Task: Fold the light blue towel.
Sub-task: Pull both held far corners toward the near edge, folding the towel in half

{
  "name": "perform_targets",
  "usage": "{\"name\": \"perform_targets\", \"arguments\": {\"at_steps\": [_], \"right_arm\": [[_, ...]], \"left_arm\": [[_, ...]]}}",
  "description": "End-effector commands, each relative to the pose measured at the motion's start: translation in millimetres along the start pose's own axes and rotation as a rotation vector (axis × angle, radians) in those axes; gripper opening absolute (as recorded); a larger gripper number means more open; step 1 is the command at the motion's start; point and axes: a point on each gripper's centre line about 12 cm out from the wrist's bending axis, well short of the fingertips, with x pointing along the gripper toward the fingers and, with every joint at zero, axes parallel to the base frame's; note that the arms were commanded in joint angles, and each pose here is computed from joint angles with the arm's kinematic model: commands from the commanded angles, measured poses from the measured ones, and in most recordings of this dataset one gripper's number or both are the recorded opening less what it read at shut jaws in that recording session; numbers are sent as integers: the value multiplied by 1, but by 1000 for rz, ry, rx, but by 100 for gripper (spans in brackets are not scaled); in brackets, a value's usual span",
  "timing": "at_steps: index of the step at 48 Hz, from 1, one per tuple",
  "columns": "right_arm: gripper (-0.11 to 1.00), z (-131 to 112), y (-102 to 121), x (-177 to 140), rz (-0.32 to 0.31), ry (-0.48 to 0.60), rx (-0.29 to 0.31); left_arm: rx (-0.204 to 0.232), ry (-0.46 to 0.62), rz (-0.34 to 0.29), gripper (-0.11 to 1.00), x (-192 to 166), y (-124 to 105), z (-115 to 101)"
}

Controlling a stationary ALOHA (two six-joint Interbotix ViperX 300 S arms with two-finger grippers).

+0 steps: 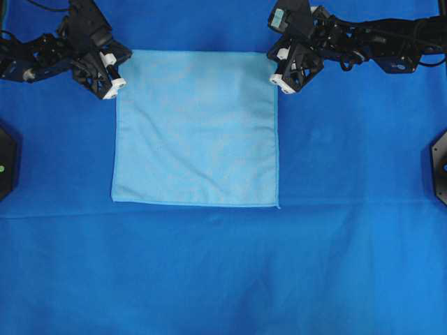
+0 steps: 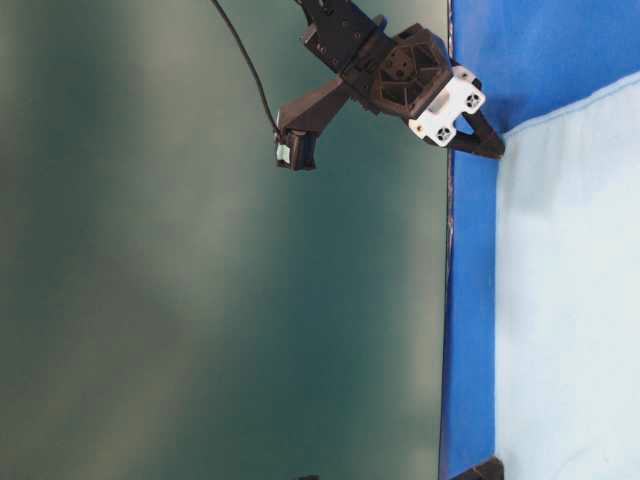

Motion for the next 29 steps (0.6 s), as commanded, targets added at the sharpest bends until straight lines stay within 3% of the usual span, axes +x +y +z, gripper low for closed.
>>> {"name": "perform_targets", "arguments": {"at_steps": [1, 14, 29], "right_arm": [[1, 15, -2, -6, -4, -41, 5], [1, 36, 1, -33, -3, -106, 5], [1, 38, 13, -42, 19, -110, -9]], "left_arm": [[5, -41, 2, 1, -8, 1, 14], [9, -129, 7, 1, -36, 2, 40], [52, -141, -43, 1, -45, -17, 39]]}}
